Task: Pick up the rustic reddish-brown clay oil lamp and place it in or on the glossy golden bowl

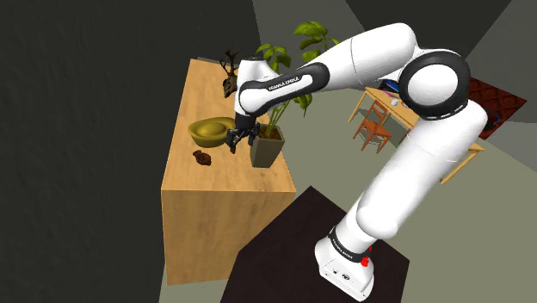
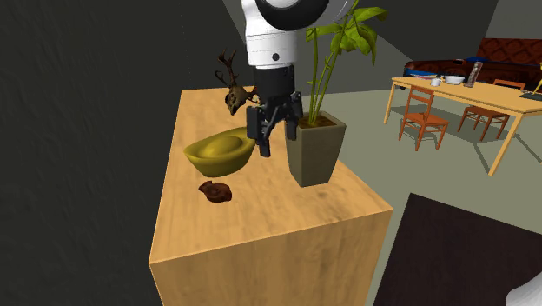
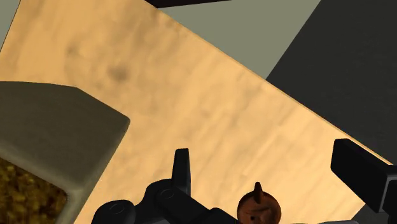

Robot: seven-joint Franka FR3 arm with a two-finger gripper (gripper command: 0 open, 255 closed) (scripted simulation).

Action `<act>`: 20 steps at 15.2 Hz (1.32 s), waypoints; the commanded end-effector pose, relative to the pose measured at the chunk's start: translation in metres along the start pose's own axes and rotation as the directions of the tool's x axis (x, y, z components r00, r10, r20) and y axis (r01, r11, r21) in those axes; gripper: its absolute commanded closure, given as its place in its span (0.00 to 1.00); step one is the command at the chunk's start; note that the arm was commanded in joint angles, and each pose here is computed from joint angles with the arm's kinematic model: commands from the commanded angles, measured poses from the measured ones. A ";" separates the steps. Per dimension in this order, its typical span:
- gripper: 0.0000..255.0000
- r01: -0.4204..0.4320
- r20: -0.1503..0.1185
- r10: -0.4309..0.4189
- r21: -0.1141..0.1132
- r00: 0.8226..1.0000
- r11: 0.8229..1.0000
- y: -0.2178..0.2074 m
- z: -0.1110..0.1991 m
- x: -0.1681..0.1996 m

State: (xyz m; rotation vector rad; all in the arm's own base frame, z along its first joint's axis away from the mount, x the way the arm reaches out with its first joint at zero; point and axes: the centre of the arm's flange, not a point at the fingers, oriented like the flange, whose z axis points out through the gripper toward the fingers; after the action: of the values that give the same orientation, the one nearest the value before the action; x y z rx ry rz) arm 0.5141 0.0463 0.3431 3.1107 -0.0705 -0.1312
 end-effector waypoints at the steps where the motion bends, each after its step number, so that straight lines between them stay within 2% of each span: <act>1: 0.00 0.003 -0.010 -0.003 0.006 1.000 1.000 -0.004 0.013 0.020; 16: 0.00 0.032 -0.071 -0.029 0.046 0.997 0.998 -0.039 0.116 0.172; 20: 0.00 0.032 -0.071 -0.029 0.046 0.997 0.998 -0.040 0.137 0.173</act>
State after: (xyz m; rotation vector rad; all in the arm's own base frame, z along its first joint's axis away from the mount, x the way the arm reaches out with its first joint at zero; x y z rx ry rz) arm 0.6760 0.0738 0.1961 3.1607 -0.0253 -0.0226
